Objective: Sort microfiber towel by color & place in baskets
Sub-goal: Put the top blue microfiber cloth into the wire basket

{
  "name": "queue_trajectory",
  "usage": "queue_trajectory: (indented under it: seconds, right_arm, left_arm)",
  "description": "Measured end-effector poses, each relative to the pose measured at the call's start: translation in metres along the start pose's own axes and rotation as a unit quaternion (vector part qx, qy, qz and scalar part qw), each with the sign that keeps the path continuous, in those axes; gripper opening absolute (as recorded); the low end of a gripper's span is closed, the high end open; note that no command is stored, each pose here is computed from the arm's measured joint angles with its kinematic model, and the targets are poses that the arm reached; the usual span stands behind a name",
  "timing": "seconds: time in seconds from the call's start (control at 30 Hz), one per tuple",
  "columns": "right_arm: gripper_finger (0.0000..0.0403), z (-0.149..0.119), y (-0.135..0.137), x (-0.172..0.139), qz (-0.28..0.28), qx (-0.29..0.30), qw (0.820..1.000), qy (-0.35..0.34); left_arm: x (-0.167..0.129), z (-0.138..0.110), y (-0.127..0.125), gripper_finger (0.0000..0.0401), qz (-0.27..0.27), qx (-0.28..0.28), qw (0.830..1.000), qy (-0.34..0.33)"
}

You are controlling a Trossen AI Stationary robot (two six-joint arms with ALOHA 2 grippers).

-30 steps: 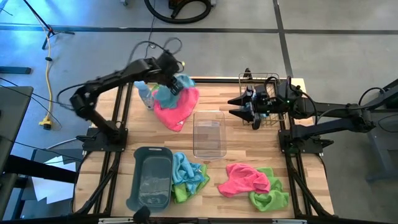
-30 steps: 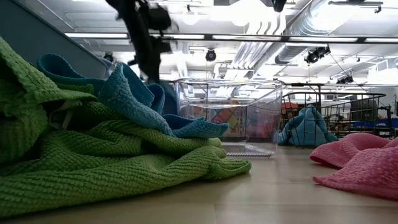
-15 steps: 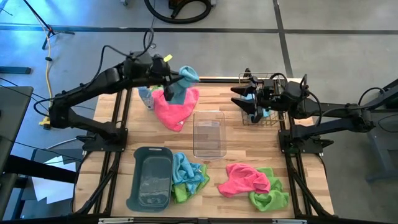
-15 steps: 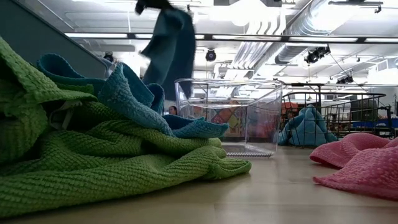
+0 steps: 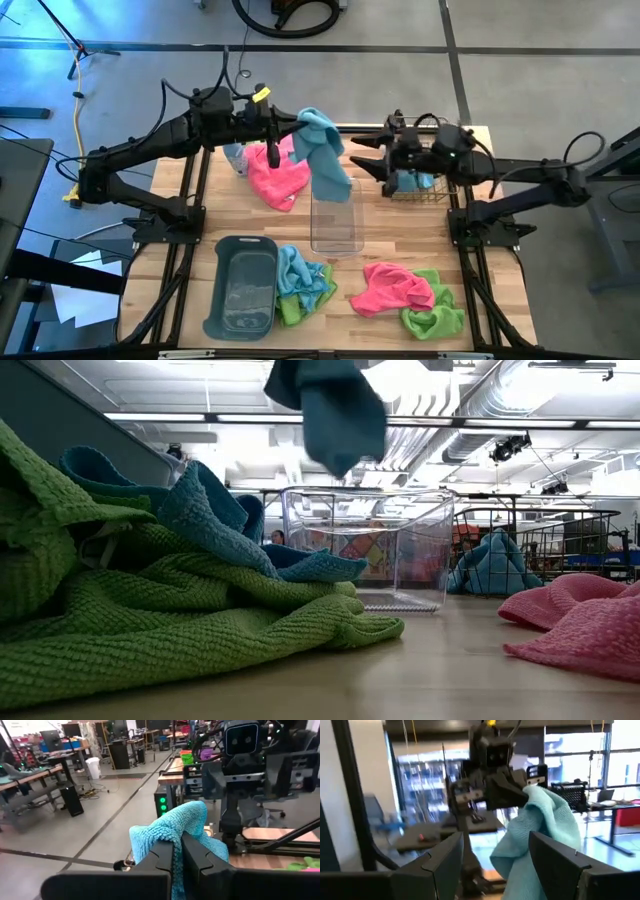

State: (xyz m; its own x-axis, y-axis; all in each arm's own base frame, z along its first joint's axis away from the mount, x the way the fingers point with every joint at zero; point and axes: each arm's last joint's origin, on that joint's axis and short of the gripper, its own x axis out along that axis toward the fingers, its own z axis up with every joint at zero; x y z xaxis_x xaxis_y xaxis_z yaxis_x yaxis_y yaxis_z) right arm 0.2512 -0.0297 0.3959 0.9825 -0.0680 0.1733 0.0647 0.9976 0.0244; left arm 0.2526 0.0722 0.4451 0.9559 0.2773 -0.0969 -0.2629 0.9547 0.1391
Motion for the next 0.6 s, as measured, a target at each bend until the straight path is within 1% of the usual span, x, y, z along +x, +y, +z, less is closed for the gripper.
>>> queue_trajectory:
  seconds: [0.07, 0.13, 0.27, 0.43, 0.5, 0.6]
  right_arm:
    - [0.0222, 0.005, -0.001, 0.009, -0.015, -0.018, 0.999, 0.024]
    - [0.0222, 0.009, -0.002, 0.017, -0.031, -0.020, 0.998, 0.048]
    - [0.0222, 0.009, -0.006, 0.034, -0.039, -0.028, 0.994, 0.101]
    - [0.0223, 0.014, -0.007, 0.051, -0.039, -0.028, 0.992, 0.116]
    - [0.0228, 0.015, -0.007, 0.054, -0.039, -0.028, 0.991, 0.127]
    - [0.0240, 0.020, -0.007, 0.055, -0.044, -0.029, 0.991, 0.127]
  left_arm:
    - [0.000, 0.000, -0.001, 0.0000, -0.004, -0.002, 1.000, 0.000]
    - [0.000, 0.000, -0.003, 0.0000, -0.008, -0.002, 1.000, -0.001]
    - [0.000, 0.001, -0.007, 0.0000, -0.015, -0.001, 1.000, -0.005]
    - [0.000, 0.002, -0.010, 0.0000, -0.019, -0.001, 1.000, -0.005]
    - [-0.001, 0.002, -0.010, 0.0000, -0.018, -0.001, 1.000, -0.006]
    - [-0.006, 0.005, -0.009, 0.0000, -0.017, -0.001, 1.000, -0.013]
